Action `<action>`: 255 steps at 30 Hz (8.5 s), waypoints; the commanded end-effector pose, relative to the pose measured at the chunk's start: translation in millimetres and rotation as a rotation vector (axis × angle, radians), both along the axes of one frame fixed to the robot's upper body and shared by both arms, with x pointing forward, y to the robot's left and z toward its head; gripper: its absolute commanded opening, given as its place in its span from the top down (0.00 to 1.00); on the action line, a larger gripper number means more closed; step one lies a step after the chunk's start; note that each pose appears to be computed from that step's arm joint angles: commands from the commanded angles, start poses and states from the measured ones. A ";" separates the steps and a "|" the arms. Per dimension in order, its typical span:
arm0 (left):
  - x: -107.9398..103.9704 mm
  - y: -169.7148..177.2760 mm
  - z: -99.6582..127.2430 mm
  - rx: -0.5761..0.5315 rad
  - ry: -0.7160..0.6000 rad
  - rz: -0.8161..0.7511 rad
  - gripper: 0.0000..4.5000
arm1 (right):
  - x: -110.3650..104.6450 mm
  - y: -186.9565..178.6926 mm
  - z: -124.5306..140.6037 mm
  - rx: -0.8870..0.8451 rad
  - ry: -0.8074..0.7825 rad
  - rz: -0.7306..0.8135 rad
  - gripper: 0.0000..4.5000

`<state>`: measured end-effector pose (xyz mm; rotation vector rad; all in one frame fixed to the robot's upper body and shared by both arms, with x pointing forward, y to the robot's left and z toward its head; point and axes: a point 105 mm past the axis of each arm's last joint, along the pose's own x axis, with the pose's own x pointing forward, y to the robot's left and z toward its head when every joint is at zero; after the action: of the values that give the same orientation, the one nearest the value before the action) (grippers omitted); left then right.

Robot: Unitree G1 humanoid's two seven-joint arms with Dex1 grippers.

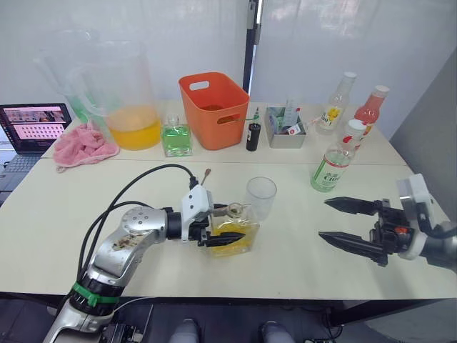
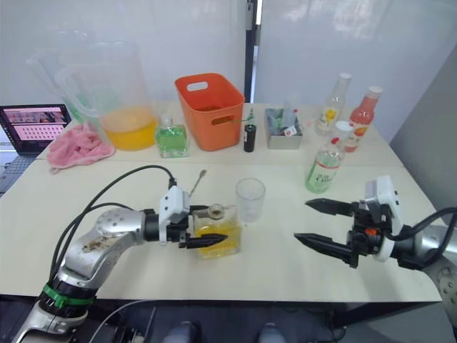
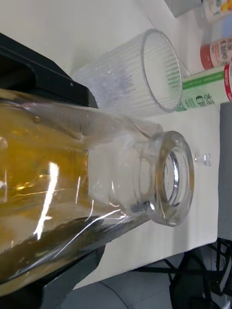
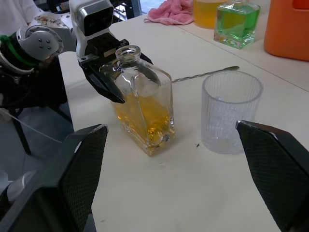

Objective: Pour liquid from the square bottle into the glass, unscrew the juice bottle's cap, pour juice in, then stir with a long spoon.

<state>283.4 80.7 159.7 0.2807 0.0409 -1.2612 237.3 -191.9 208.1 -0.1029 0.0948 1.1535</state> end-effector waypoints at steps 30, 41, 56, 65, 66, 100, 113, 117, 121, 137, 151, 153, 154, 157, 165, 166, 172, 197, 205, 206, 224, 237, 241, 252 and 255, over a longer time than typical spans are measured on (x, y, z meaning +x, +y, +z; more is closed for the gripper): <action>99.6 39.0 132.8 0.047 -0.494 0.416 0.37 | 8.5 18.8 0.7 0.085 -0.046 0.004 0.00; 119.9 -13.6 148.1 0.063 -0.764 0.316 0.37 | -4.1 10.7 -2.0 0.085 -0.067 -0.105 0.00; 122.6 -53.0 112.2 0.224 -0.978 0.227 0.37 | -10.6 6.9 -7.1 0.091 -0.064 -0.185 0.00; 120.7 -61.0 103.7 0.264 -1.077 0.223 0.37 | -10.3 7.4 -7.4 0.089 -0.065 -0.200 0.00; 120.6 -61.4 103.4 0.266 -1.084 0.224 0.37 | -10.4 7.3 -7.3 0.089 -0.065 -0.201 0.00; 119.0 -80.2 73.3 0.367 -1.254 0.191 0.37 | -10.0 10.6 -7.9 0.090 -0.057 -0.218 0.00; 109.7 -84.9 73.0 0.366 -1.370 0.153 0.37 | -8.4 8.5 -9.4 0.084 -0.056 -0.227 0.00; 110.5 -83.3 74.3 0.380 -1.398 0.162 0.37 | -7.1 8.5 -9.8 0.084 -0.056 -0.231 0.00; 106.8 -85.7 74.5 0.400 -1.456 0.129 0.37 | -5.7 9.7 -9.5 0.086 -0.055 -0.231 0.00; 105.5 -85.7 75.1 0.420 -1.503 0.133 0.37 | -2.5 15.3 -9.3 0.091 -0.050 -0.220 0.00; 105.9 -88.4 77.8 0.440 -1.564 0.134 0.37 | -2.1 17.8 -9.3 0.098 -0.044 -0.219 0.00; 106.3 -88.1 78.3 0.442 -1.569 0.138 0.37 | -2.2 17.6 -9.3 0.098 -0.044 -0.219 0.00; 106.4 -88.1 78.8 0.442 -1.572 0.139 0.37 | -2.2 17.5 -9.4 0.097 -0.044 -0.218 0.00; 106.9 -88.4 80.1 0.443 -1.579 0.144 0.37 | -2.3 17.2 -9.5 0.097 -0.043 -0.217 0.00; 107.4 -88.3 84.8 0.441 -1.612 0.157 0.37 | -2.1 17.3 -11.6 0.102 -0.039 -0.212 0.00; 107.4 -88.1 85.1 0.442 -1.616 0.159 0.37 | -2.1 17.2 -11.8 0.103 -0.038 -0.212 0.00; 107.3 -88.3 85.6 0.445 -1.627 0.160 0.37 | -2.0 16.7 -12.9 0.101 -0.037 -0.214 0.00; 99.6 -92.7 83.1 0.436 -1.693 0.112 0.37 | -1.0 16.8 -13.7 0.106 -0.029 -0.223 0.00; 100.2 -93.2 84.3 0.441 -1.715 0.115 0.37 | -0.5 17.0 -14.5 0.105 -0.028 -0.226 0.00; 100.3 -93.2 84.2 0.441 -1.715 0.115 0.37 | -0.4 16.9 -14.5 0.104 -0.028 -0.226 0.00; 102.5 -93.0 87.0 0.454 -1.754 0.133 0.37 | 1.8 17.8 -15.2 0.108 -0.020 -0.232 0.00; 102.8 -92.8 87.5 0.455 -1.756 0.139 0.37 | 2.5 18.0 -16.6 0.106 -0.015 -0.226 0.00; 103.0 -92.2 86.9 0.460 -1.758 0.137 0.37 | 2.8 18.1 -16.8 0.105 -0.015 -0.224 0.00; 106.6 -89.8 88.0 0.437 -1.702 0.175 0.37 | 4.0 17.2 -16.9 0.102 -0.013 -0.217 0.00; 106.6 -88.7 89.8 0.422 -1.688 0.189 0.37 | 4.4 17.0 -17.0 0.100 -0.011 -0.214 0.00</action>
<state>395.8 -0.9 202.5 1.6592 -0.9684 -0.6091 243.1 -177.2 181.9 0.0101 0.0699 0.9199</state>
